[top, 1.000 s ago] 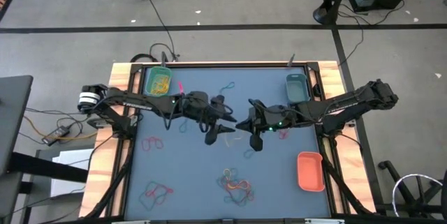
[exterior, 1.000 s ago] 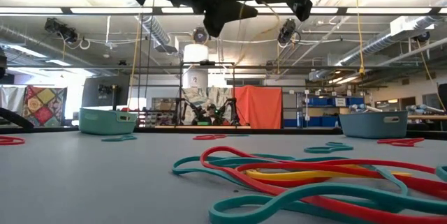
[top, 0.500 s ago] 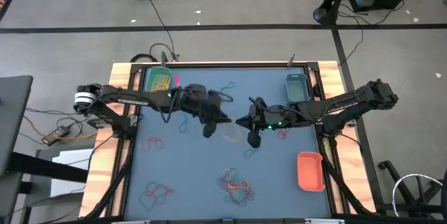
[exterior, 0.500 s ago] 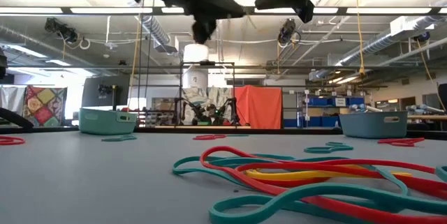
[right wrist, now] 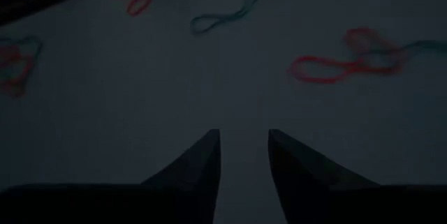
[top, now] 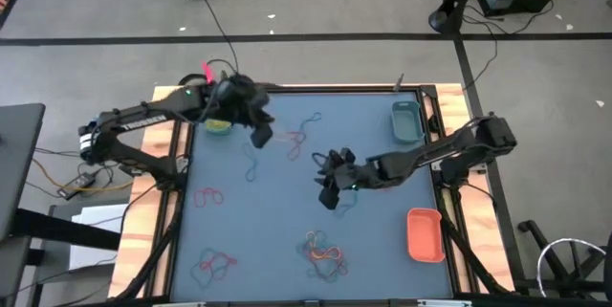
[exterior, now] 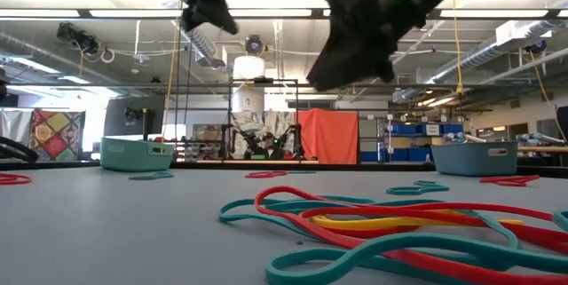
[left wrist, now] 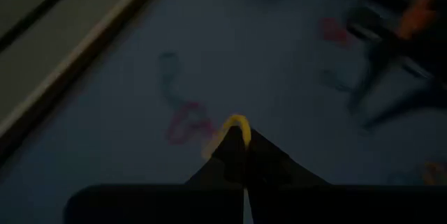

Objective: Sort rubber bands into baskets
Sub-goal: Put the yellow rubber band into the green bin

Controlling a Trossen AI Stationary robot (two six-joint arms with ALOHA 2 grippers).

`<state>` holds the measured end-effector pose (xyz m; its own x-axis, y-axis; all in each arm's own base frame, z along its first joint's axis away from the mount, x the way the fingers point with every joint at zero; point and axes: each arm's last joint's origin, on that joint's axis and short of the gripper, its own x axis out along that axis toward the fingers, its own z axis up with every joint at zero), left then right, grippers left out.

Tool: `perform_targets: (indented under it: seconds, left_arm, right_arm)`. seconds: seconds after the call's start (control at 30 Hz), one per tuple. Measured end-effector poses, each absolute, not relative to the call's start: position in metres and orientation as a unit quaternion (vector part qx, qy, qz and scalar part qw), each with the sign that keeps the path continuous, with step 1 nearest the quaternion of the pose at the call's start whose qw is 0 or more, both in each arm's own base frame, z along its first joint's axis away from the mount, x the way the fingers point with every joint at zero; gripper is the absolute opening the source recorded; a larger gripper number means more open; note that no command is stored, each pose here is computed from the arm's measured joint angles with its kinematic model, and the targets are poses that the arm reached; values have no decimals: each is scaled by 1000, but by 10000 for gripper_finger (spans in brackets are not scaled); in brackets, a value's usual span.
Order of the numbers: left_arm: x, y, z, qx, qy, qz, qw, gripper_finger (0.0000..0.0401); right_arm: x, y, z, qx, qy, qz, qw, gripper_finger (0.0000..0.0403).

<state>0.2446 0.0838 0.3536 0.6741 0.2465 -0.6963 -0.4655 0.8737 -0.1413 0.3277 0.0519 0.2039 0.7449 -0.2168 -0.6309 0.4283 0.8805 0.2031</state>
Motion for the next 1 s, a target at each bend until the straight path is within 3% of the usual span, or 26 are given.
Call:
perform_targets:
  seconds: [0.2, 0.53, 0.83, 1.0]
  left_arm:
    - [217, 111, 361, -165, 369, 281, 871, 3]
    - [179, 165, 345, -169, 403, 378, 816, 3]
    - [140, 189, 290, -266, 453, 447, 724, 3]
    - [132, 189, 262, -297, 461, 463, 696, 3]
  right_arm:
    - [338, 70, 193, 207, 297, -128, 923, 132]
    - [333, 79, 205, 199, 262, -153, 932, 130]
    - [326, 78, 197, 259, 298, -183, 900, 130]
    - [323, 77, 194, 276, 316, -194, 887, 130]
